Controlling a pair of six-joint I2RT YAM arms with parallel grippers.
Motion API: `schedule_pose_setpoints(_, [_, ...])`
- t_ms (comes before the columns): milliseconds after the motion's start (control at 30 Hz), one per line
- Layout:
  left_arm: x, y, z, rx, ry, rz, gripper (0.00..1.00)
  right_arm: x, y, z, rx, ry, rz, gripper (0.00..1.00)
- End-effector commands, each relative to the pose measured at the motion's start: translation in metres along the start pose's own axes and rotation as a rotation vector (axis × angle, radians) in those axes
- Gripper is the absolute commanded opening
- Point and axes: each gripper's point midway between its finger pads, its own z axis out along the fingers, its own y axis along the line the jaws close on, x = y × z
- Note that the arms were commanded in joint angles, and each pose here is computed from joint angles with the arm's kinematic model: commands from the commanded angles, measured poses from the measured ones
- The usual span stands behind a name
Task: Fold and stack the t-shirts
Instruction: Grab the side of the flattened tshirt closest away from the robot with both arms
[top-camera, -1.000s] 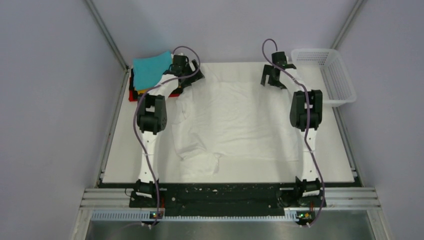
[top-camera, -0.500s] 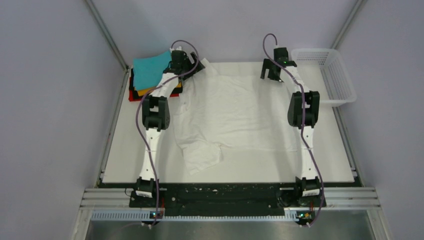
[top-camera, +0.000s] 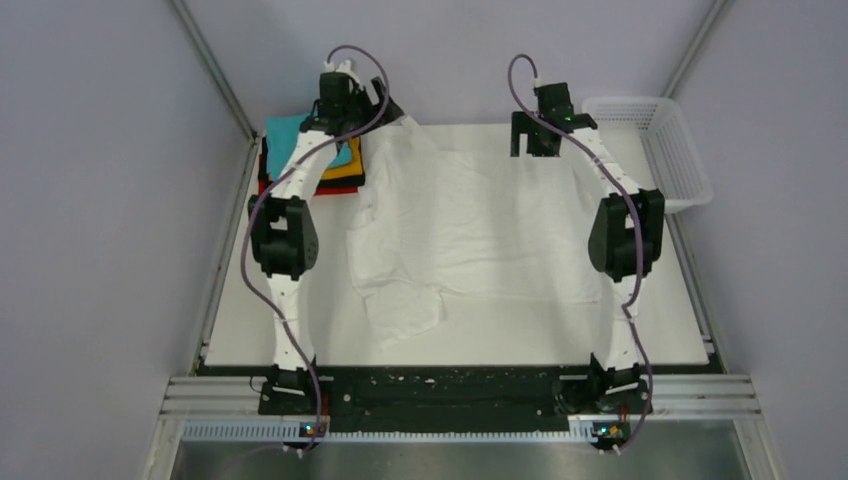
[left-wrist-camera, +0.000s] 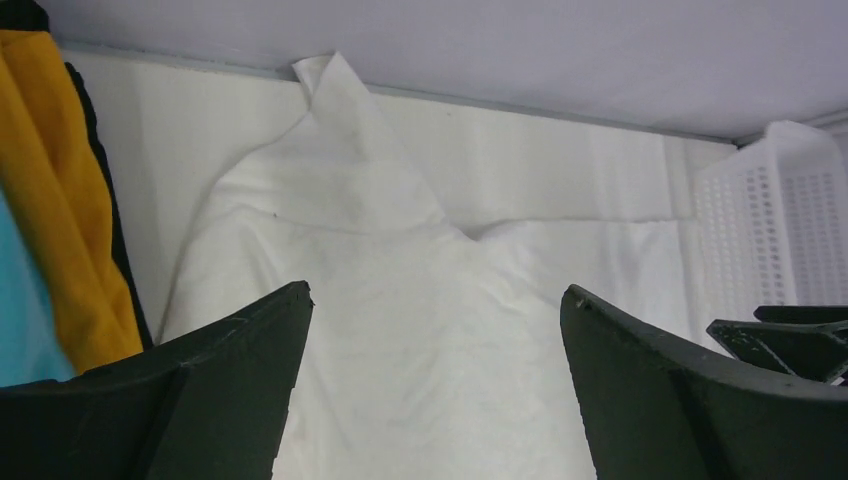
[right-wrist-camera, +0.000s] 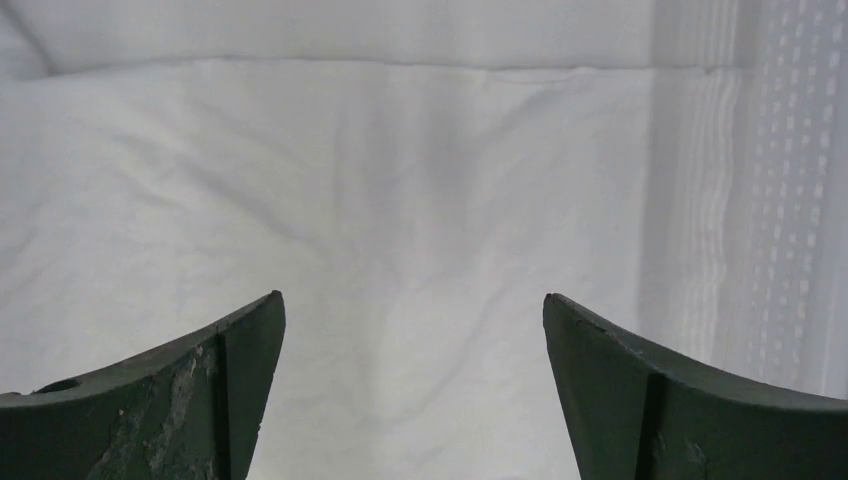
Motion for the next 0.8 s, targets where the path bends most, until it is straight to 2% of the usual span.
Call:
schedule_pose_setpoints(0, [-0.041, -0.076, -0.108, 0.112, -0.11, 0.147, 0.99, -0.002, 0.018, -0.117, 0.002, -0.094, 0.027, 0.99])
schedule_pose_setpoints(167, [0.01, -0.075, -0.176, 0.096, -0.075, 0.082, 0.99, 0.083, -0.012, -0.19, 0.04, -0.072, 0.178, 0.99])
schedule_pose_setpoints(267, [0.056, -0.066, -0.202, 0.032, -0.053, 0.04, 0.99, 0.131, -0.038, -0.215, 0.078, -0.065, 0.283, 0.99])
schedule_pose_setpoints(367, [0.112, -0.061, -0.227, -0.057, -0.02, 0.04, 0.99, 0.165, -0.048, -0.229, 0.022, -0.02, 0.406, 0.99])
schedule_pose_setpoints(533, [0.192, -0.06, -0.283, -0.103, 0.104, 0.022, 0.99, 0.196, -0.074, -0.246, 0.118, -0.03, 0.486, 0.99])
schedule_pose_setpoints(667, [0.259, -0.026, -0.325, -0.212, 0.237, -0.006, 0.99, 0.215, -0.078, -0.246, 0.139, -0.028, 0.517, 0.99])
schedule_pose_setpoints(767, [0.306, -0.004, -0.356, -0.29, 0.381, -0.035, 0.99, 0.229, -0.074, -0.24, 0.13, 0.008, 0.535, 0.99])
